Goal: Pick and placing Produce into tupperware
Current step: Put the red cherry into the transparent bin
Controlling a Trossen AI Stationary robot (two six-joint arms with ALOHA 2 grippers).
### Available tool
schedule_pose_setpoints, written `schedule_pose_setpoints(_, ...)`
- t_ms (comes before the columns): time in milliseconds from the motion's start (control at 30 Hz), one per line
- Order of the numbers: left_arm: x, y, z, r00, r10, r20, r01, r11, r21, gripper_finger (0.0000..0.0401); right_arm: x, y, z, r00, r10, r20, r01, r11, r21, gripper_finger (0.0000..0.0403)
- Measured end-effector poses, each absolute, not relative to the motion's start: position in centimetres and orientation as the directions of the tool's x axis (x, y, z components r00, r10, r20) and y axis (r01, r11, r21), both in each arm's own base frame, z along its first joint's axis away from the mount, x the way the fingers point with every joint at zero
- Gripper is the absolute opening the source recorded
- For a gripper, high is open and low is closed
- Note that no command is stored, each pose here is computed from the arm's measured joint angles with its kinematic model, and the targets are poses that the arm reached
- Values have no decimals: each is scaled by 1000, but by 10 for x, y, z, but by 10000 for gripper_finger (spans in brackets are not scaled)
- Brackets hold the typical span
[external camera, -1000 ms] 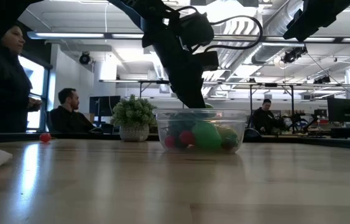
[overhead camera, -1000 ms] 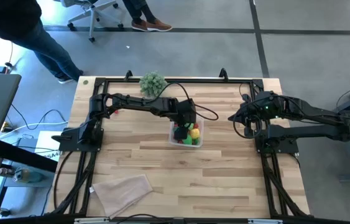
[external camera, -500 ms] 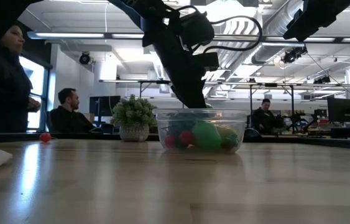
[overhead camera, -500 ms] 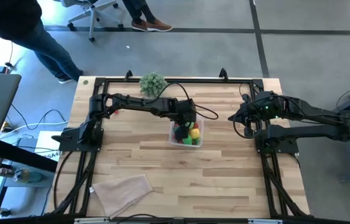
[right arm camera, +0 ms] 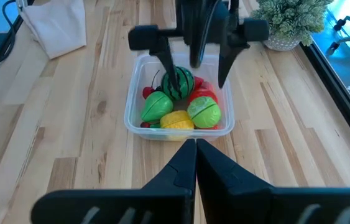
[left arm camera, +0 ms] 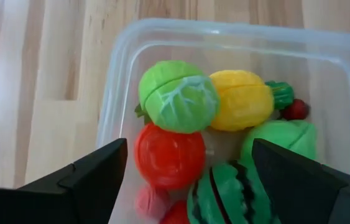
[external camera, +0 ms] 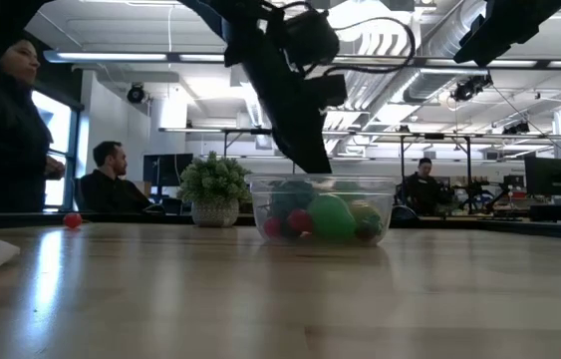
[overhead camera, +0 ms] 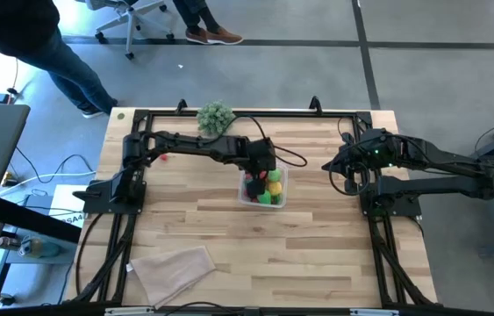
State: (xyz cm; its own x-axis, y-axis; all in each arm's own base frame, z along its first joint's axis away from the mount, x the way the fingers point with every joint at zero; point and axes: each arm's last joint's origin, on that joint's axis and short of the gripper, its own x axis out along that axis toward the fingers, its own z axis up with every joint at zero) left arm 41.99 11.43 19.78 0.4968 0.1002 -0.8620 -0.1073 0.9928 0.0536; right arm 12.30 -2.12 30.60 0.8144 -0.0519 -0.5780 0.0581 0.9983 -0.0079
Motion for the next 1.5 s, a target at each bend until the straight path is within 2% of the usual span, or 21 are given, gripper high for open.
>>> schedule_pose_setpoints(167,413,112,229,428,82,-900,-146,989,21,324,123,-21,306,815,-52,-578,58,998,-8,2)
schedule_pose_setpoints(367,394,107,282,246,41,-968,-352,935,-50,315,123,-21,306,814,-52,-578,58,998,-8,2)
schedule_pose_setpoints(500,378,107,298,97,116,-988,-471,880,57,307,123,-21,306,815,-52,-578,58,998,-8,2)
schedule_pose_setpoints(633,360,110,296,-123,241,-963,-514,815,270,296,123,-21,306,815,-52,-577,58,998,-8,2)
schedule_pose_setpoints(700,356,114,291,-141,283,-949,-538,783,313,290,123,-21,306,815,-52,-578,58,998,-8,2)
schedule_pose_setpoints(867,319,129,286,-229,278,-933,-609,707,360,274,123,-21,306,814,-52,-578,58,998,-8,2)
schedule_pose_setpoints(1000,282,143,271,-227,251,-941,-692,638,337,262,123,-21,306,814,-52,-579,58,998,-8,2)
schedule_pose_setpoints(1100,250,151,257,-129,204,-971,-778,586,226,255,123,-21,306,814,-52,-579,58,998,-8,2)
schedule_pose_setpoints(1233,203,153,236,-53,155,-987,-855,503,125,247,123,-21,306,814,-52,-578,58,998,-8,2)
schedule_pose_setpoints(1367,160,150,218,-101,120,-988,-934,331,136,242,123,-21,306,814,-52,-578,58,998,-8,2)
schedule_pose_setpoints(1500,135,146,203,-132,88,-987,-967,207,148,241,123,-21,306,814,-52,-578,58,998,-8,2)
